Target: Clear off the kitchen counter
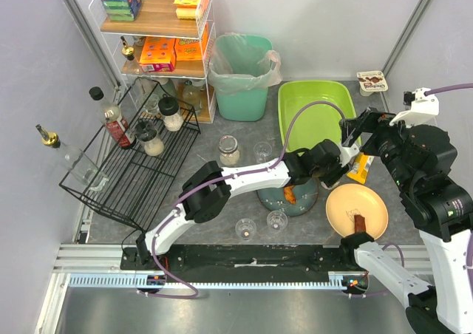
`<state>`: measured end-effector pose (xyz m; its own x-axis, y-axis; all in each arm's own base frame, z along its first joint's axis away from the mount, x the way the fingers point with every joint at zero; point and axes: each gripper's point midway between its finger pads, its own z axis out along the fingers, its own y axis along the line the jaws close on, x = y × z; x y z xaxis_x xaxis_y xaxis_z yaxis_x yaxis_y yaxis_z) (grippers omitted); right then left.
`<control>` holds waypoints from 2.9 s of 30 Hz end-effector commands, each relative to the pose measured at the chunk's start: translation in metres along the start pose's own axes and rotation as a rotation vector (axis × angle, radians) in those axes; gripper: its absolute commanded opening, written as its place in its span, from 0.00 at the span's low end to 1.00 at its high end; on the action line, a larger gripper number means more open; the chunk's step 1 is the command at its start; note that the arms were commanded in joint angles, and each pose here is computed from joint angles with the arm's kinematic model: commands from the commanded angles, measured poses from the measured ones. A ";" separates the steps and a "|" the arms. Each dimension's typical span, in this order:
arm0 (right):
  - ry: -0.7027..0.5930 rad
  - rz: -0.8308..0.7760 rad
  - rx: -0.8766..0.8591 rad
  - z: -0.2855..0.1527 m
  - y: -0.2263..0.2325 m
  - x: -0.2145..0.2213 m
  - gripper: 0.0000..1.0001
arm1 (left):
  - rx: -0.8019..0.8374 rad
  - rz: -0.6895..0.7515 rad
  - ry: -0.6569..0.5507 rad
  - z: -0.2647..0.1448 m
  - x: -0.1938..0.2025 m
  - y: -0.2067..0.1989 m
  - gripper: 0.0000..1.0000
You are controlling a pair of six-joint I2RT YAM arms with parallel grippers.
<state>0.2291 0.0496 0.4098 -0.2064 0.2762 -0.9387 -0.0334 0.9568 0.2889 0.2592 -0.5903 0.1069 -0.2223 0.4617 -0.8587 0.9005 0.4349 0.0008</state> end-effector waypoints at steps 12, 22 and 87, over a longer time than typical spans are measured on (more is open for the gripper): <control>-0.019 -0.012 0.016 0.002 -0.001 -0.010 0.98 | 0.017 -0.058 -0.255 -0.074 -0.104 -0.003 0.19; -0.005 0.007 0.042 0.017 -0.002 -0.004 0.98 | -0.129 -0.099 -0.292 -0.149 -0.117 0.026 0.05; 0.187 0.086 -0.037 0.111 0.025 0.075 0.96 | -1.473 -0.817 -0.020 -0.572 0.162 0.242 0.02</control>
<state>0.3224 0.1026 0.3139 -0.4231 0.3144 -0.8498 -0.0172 0.9349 0.3544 0.2105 0.0309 0.2552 -0.4896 -0.1932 -0.8502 -0.5110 0.8537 0.1002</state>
